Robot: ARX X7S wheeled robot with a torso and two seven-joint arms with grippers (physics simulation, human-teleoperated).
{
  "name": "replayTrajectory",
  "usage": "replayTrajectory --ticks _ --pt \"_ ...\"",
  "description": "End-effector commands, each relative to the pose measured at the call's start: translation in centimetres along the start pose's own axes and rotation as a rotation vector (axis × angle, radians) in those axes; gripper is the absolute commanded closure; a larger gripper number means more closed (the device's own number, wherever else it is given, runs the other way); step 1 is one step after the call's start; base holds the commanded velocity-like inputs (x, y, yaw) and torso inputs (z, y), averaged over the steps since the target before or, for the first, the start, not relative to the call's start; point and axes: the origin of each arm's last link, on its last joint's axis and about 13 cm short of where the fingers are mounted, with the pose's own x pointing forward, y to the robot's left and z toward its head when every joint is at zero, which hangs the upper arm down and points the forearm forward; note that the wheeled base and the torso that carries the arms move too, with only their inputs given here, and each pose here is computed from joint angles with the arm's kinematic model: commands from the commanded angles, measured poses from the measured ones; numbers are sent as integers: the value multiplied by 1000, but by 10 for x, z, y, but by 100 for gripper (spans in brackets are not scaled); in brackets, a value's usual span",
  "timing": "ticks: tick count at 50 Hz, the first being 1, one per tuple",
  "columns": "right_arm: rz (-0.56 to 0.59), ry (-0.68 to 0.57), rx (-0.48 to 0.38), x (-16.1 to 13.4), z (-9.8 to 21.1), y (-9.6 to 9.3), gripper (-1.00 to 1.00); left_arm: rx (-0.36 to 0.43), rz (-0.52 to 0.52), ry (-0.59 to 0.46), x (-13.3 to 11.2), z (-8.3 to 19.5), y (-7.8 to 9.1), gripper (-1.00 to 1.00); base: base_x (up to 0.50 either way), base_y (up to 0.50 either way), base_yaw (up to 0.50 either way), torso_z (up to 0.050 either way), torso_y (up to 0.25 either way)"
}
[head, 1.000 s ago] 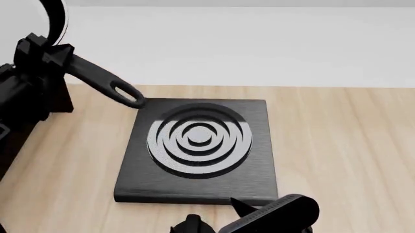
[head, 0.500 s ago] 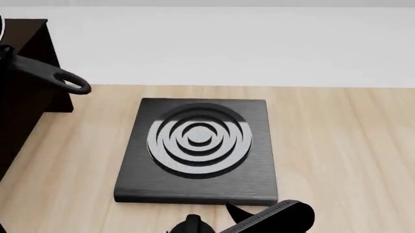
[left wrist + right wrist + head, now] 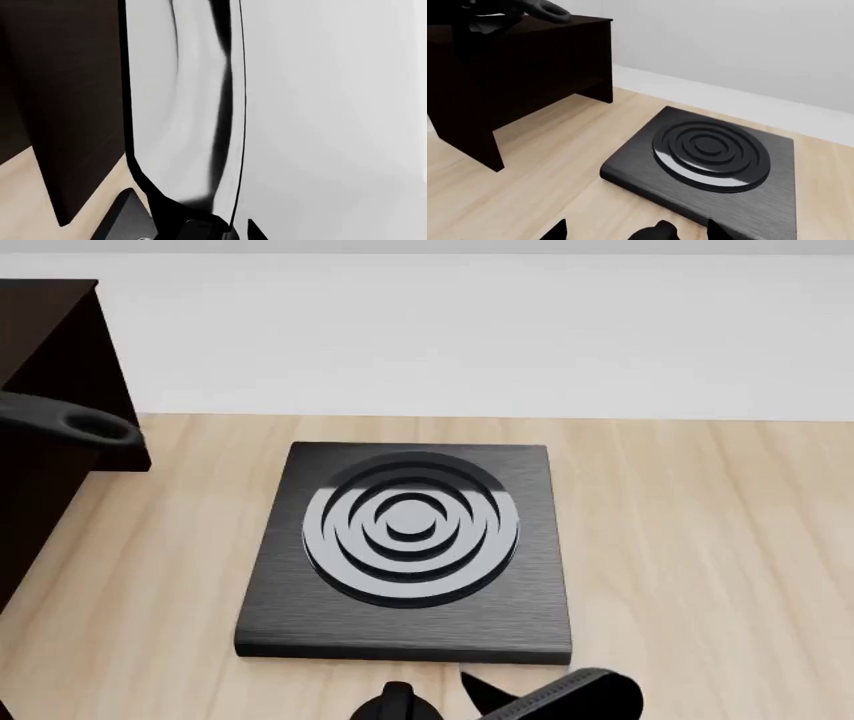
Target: Put the frying pan on the cabinet shelf.
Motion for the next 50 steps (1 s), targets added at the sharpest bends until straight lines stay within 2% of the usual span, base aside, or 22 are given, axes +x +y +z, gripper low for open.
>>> replayTrajectory --ticks 1,16,23,24,50 --pt "0 5 10 0 -4 0 -100 -27 -2 -24 -5 4 21 100 0 0 3 0 0" --pt "-1 10 14 1 -5 0 -100 -61 37 -21 -6 4 37 100 0 0 2 0 0" --pt "-5 9 17 1 -6 -1 -100 -46 24 -22 -12 4 34 100 0 0 3 0 0" --pt "-5 10 17 1 -6 -1 -100 -43 21 -23 -12 4 34 -100 0 0 3 0 0" --pt "-17 14 30 -1 -9 -3 -100 -9 -38 -13 -30 -7 32 -100 1 1 2 0 0"
